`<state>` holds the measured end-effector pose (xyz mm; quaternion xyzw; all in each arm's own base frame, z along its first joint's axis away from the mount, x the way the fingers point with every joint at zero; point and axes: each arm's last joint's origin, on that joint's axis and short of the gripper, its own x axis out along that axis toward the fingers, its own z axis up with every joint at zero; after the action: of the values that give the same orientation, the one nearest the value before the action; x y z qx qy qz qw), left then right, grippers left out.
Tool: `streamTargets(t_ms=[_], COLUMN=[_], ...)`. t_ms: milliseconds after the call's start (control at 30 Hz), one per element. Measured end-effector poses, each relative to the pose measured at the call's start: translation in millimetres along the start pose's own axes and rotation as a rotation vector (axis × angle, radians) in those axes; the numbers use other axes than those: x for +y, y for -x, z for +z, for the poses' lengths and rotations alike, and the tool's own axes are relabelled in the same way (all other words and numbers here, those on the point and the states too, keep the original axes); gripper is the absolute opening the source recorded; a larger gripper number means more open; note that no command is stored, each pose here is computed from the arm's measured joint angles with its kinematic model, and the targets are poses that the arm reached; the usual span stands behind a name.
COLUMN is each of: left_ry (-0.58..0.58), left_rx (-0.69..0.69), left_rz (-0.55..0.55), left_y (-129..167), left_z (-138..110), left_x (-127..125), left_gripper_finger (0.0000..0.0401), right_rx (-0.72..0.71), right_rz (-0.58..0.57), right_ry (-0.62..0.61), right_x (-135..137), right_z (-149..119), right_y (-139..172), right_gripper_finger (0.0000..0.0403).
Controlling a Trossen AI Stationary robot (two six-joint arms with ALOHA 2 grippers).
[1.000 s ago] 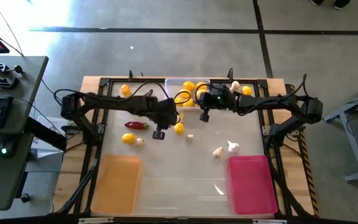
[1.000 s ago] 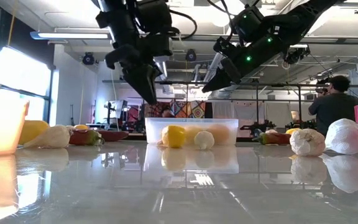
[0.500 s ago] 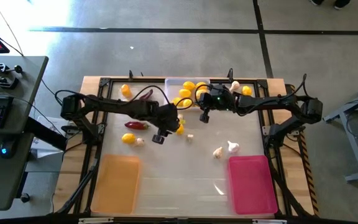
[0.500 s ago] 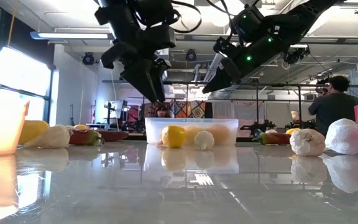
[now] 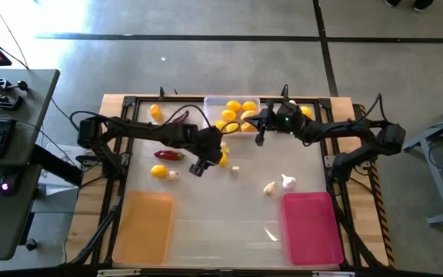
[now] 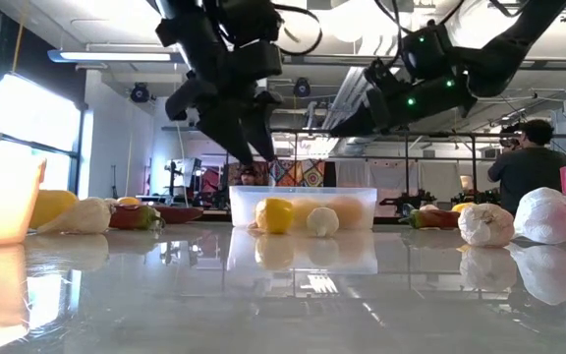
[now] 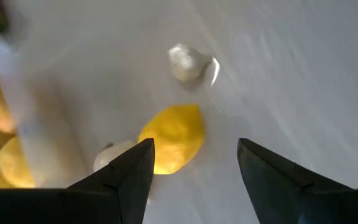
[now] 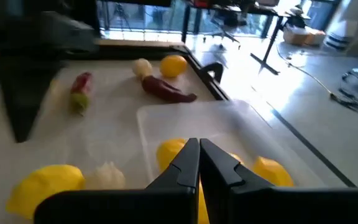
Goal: Sort produce into baskets
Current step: Put the center lemon into the transparent bin
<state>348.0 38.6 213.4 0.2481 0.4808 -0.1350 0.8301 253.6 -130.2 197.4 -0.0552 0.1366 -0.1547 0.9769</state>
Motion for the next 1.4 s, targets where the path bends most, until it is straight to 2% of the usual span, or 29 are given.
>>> streamTargets(t_ms=[100, 367, 667, 833, 967, 1167, 1300, 1400], left_ry=[-0.009, -0.046, -0.085, -0.086, -0.097, -0.102, -0.051, 0.001], left_rx=[-0.010, 0.073, 0.132, 0.166, 0.172, 0.183, 0.179, 0.151], left_rz=[0.005, 0.023, 0.101, 0.101, 0.098, 0.080, 0.059, 0.085], left_y=[-8, -36, -62, -69, -70, -65, -53, -34], left_z=[2, -4, -8, -12, -12, -9, -9, -6], left_x=[0, 0, 3, 5, 4, -3, -6, -2], left_gripper_finger=[0.0218, 0.0219, 0.0230, 0.0230, 0.0222, 0.0176, 0.0148, 0.0137], right_rx=[-0.002, -0.023, -0.044, -0.045, -0.046, -0.043, -0.035, -0.033], right_rz=[-0.019, -0.059, -0.065, -0.066, -0.061, -0.060, -0.057, -0.057], right_ry=[0.018, 0.088, 0.087, 0.086, 0.086, 0.078, 0.076, 0.075], right_x=[-5, -16, -29, -32, -32, -32, -31, -31], right_z=[0, 1, 0, 0, 0, -1, -1, -1], right_y=[1, 2, 6, 6, 6, 6, 6, 6], right_gripper_finger=[0.0000, 0.0000, 0.0000, 0.0000, 0.0000, 0.0000, 0.0000, 0.0000])
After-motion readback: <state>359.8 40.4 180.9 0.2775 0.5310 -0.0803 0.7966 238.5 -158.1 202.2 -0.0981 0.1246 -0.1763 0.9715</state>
